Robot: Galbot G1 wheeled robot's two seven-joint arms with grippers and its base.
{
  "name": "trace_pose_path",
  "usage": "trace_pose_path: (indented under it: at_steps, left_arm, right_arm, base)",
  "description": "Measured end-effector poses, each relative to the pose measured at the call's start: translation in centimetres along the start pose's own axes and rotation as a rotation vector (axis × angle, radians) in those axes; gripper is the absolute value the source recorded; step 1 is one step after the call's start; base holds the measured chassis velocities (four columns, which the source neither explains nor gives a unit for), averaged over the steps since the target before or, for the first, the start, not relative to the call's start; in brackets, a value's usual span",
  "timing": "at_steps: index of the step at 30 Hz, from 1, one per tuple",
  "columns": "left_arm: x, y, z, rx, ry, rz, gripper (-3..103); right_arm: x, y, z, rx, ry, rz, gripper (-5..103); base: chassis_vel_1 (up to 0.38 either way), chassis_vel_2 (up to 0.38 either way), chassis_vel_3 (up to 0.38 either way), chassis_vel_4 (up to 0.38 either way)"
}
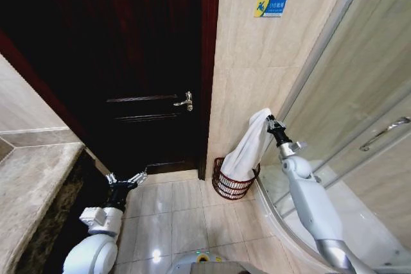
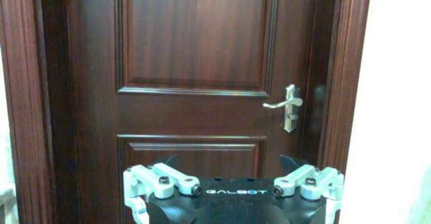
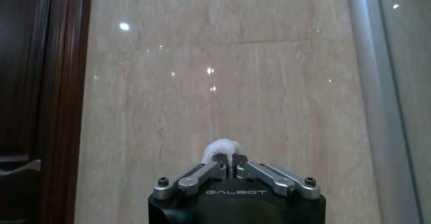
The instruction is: Discard the used towel into the hamper.
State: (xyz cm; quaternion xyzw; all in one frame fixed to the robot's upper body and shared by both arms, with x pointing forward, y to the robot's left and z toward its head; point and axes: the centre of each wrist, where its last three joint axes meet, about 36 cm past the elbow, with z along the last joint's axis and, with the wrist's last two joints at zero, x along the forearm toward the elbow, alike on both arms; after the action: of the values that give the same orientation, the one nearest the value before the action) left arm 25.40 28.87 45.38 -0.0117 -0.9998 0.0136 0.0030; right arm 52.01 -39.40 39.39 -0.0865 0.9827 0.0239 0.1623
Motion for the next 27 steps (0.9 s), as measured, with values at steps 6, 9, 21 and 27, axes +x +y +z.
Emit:
trace_pose_path:
  at_steps: [6,9,21,27]
  left_arm:
    - [0.0,0.0,0.0,0.0,0.0,0.0,98]
    - [0.0,0.0,0.0,0.0,0.0,0.0,98]
    - [0.0,0.0,0.0,0.0,0.0,0.0,98]
    - [0.0,0.0,0.0,0.0,0.0,0.0,98]
  right_arm:
    - [0.4,0.5,1.5,-0.018,0.024,0.006,3]
    - [0.7,0.4,2.3,-0.026,0.045,0.015,3]
    - [1.0,0.0,4.4,-0.046,0.097,0.035,3]
    - [-1.0,-0.4,3.7,-0.038,0.074,0.03,3]
  base:
    - [0.0,0.0,0.0,0.0]
    - [0.0,0.0,0.0,0.0]
    - [0.0,0.0,0.0,0.0]
    - [0.0,0.0,0.0,0.0]
